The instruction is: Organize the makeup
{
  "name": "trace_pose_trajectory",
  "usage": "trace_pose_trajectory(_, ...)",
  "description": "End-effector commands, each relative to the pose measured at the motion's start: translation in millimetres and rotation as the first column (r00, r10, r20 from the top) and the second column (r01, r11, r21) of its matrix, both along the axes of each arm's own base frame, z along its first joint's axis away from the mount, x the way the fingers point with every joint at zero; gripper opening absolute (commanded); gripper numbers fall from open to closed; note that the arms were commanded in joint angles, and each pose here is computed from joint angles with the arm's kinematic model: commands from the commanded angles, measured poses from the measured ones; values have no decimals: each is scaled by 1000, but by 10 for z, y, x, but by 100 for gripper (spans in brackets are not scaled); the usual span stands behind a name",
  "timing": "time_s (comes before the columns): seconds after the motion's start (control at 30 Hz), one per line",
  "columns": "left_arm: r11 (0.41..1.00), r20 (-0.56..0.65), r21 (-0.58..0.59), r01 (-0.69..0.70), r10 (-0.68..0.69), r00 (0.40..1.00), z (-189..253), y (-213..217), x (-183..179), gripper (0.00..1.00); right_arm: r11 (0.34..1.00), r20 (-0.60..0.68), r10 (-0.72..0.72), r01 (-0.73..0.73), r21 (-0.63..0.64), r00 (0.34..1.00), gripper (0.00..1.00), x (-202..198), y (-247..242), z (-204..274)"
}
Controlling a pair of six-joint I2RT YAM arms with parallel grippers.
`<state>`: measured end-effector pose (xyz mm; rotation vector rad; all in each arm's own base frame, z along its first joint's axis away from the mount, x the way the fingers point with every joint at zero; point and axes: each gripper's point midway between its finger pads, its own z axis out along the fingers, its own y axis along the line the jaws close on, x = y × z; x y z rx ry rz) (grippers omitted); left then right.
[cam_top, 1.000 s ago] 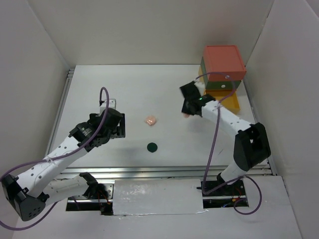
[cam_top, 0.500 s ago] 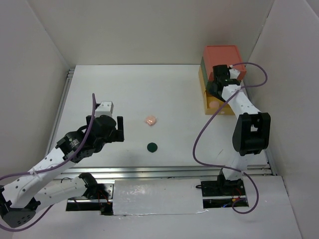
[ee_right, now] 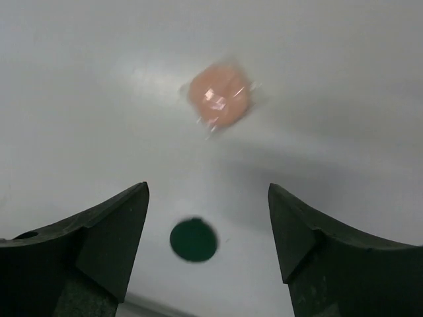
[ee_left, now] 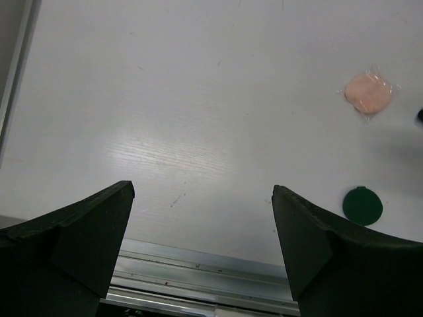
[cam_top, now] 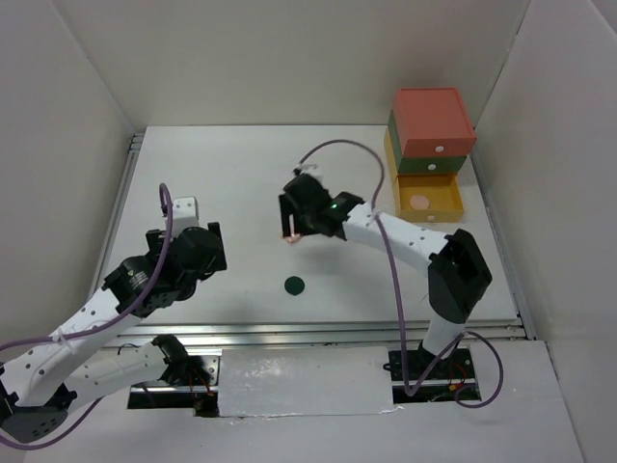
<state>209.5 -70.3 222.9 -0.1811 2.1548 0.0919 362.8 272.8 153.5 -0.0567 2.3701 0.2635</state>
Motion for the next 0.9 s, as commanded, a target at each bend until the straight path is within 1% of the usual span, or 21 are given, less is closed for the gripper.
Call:
trace_pose_trajectory(0.0, 989, 101, -27, -148, 150, 984, 252, 255, -3, 99, 990, -93, 125, -131, -52, 988, 82, -501, 398, -401)
trace_pose_trajectory(0.07, 987, 112, -33, -158, 161, 981, 258, 268, 7, 99, 985, -109, 131, -142, -96, 985, 83, -629, 493, -506)
trace_pose_trajectory(0.1, 987, 115, -32, -157, 160, 980, 256, 270, 10, 99, 979, -110, 161, -173, -107, 981, 84, -753, 581, -523)
trace_pose_trajectory(0.17, 989, 118, -31, -148, 150, 982, 248, 244, 29, 99, 977, -123, 157, -172, -124, 980, 84, -854, 548, -582)
trace_pose_trajectory(0.23, 990, 114, -25, -141, 143, 983, 223, 214, 52, 99, 978, -137, 180, -193, -82, 974, 83, -946, 601, -614)
trace_pose_trajectory(0.27, 991, 110, -14, -135, 136, 985, 211, 205, 60, 99, 974, -172, 209, -222, -55, 963, 81, -1066, 596, -674)
trace_pose_trajectory(0.33, 992, 90, 8, -127, 126, 988, 165, 164, 89, 99, 970, -202, 230, -240, -30, 952, 79, -1180, 613, -799)
trace_pose_trajectory(0.37, 991, 73, 31, -128, 125, 989, 123, 147, 110, 99, 968, -214, 239, -249, -23, 947, 76, -1221, 621, -847)
trace_pose_trajectory(0.43, 991, 57, 49, -125, 122, 991, 102, 129, 122, 99, 962, -218, 266, -271, 7, 939, 72, -1252, 697, -919)
trace_pose_trajectory(0.47, 991, 48, 59, -124, 121, 991, 80, 124, 129, 100, 957, -243, 286, -291, 16, 927, 68, -1322, 726, -996)
trace_pose_trajectory(0.57, 990, 33, 68, -121, 119, 992, 43, 105, 135, 99, 948, -242, 310, -317, 9, 919, 68, -1407, 860, -1026)
trace_pose_trajectory(0.7, 991, 48, 52, -122, 119, 992, 73, 121, 123, 99, 946, -266, 306, -323, -21, 914, 67, -1459, 888, -1172)
trace_pose_trajectory(0.87, 993, 62, 32, -115, 113, 992, 102, 129, 105, 99, 950, -299, 263, -301, -88, 917, 64, -1454, 779, -1447)
